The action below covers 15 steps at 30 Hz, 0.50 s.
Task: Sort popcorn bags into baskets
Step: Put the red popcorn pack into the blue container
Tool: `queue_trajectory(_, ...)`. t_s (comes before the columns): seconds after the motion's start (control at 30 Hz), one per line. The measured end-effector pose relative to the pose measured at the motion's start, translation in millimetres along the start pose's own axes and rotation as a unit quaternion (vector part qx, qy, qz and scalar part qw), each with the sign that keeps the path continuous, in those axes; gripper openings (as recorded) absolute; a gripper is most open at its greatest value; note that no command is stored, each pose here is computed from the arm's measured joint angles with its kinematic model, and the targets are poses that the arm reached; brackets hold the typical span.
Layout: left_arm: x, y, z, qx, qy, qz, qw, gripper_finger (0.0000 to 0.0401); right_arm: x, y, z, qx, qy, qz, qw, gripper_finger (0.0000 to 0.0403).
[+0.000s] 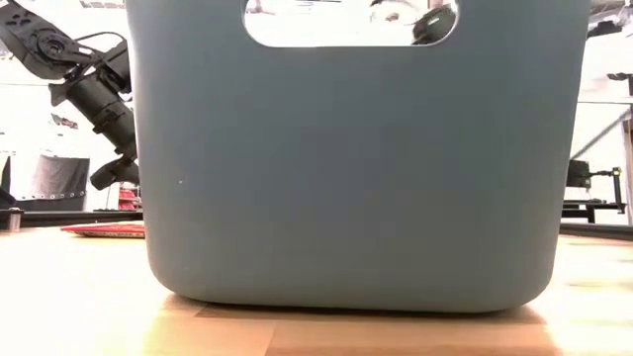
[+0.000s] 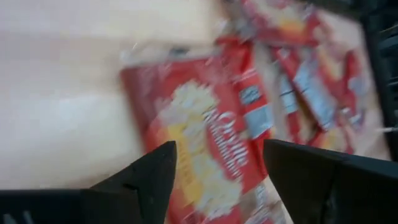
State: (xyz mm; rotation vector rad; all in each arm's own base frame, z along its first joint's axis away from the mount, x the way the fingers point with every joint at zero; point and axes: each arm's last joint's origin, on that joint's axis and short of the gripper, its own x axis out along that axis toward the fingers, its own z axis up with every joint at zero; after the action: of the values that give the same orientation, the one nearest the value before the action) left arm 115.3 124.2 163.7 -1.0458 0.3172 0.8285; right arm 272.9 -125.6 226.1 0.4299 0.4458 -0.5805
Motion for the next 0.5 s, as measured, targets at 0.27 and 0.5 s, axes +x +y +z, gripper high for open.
queue_trajectory(0.27,11,15,-6,-0.002,0.055,0.049,0.997,0.0229,91,51,9,-0.067,0.06,0.1,0.991,0.0006)
queue_trajectory(0.5,20,21,-9,0.014,0.085,0.067,0.994,0.0229,141,82,22,-0.13,0.095,0.13,0.978,0.0012)
